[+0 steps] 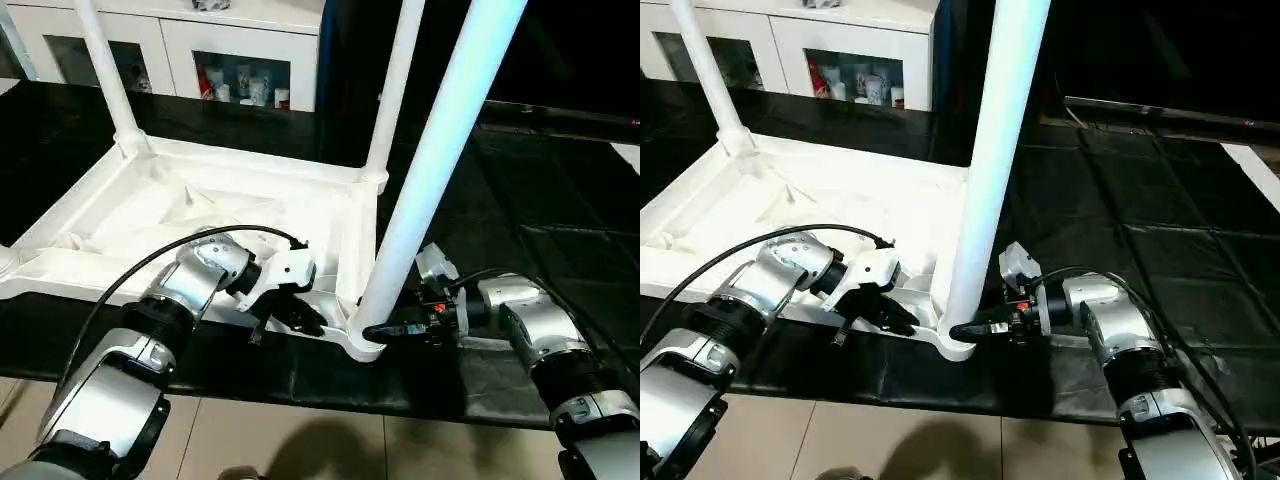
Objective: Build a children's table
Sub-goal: Rotate leg to tighten
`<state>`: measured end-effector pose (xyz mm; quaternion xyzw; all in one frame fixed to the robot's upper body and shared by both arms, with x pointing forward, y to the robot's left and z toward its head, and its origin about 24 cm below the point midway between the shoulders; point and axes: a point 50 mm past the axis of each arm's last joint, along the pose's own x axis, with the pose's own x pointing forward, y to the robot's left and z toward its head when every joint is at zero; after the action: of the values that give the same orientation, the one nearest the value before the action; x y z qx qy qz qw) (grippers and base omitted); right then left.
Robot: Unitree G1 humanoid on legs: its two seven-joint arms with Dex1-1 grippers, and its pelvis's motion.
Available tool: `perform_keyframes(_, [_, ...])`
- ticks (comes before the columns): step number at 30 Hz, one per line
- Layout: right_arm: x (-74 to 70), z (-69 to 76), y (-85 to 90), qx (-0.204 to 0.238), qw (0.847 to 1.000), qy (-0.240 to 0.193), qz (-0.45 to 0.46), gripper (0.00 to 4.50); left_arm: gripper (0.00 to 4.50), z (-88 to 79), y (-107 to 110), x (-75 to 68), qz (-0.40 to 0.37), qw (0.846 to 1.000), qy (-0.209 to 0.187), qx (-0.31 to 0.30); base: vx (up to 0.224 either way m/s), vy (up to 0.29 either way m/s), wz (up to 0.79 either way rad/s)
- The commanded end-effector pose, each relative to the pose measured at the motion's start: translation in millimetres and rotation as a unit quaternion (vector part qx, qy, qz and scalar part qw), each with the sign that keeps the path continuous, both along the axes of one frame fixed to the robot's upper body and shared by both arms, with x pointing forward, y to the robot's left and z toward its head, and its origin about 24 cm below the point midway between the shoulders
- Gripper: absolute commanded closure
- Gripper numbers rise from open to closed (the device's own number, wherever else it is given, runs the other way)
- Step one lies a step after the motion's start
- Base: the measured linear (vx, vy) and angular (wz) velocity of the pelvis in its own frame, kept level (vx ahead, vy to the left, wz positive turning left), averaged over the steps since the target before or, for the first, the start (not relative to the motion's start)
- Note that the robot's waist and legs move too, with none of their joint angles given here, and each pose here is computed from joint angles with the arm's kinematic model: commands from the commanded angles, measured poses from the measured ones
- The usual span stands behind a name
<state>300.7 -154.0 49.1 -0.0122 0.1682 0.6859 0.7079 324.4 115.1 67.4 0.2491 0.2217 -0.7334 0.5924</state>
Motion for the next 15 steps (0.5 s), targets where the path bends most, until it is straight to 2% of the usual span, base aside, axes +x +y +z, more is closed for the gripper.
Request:
perform_keyframes(1, [2.6,3.9,0.1,0.010,1.000,0.001,0.002,2.36,4.50,-0.3,-11,-6.0,-0.045,0.999,0.006,0.009,0.000,0.000,0.00])
perform_keyframes(4, [0.0,2.2,1.1,0.016,1.000,0.006,0.005,2.41,4.50,-0.8,-10,-6.0,-0.042,0.999,0.007,0.010,0.000,0.000,0.00])
perform_keyframes(10, [-3.6,-1.0,6.3,0.038,0.999,0.010,-0.027,2.43,4.50,-1.7,-15,1.3,0.016,1.000,0.007,-0.002,0.000,0.000,0.00])
perform_keyframes(13, [0.5,-10.4,18.8,0.025,0.993,0.019,-0.110,2.43,4.50,-0.9,-25,11.1,0.090,0.996,-0.003,-0.019,0.000,0.000,0.00])
perform_keyframes(15, [2.0,-11.7,23.0,0.021,0.991,0.011,-0.129,2.44,4.50,-0.6,-28,13.4,0.108,0.994,-0.004,-0.025,0.000,0.000,0.00])
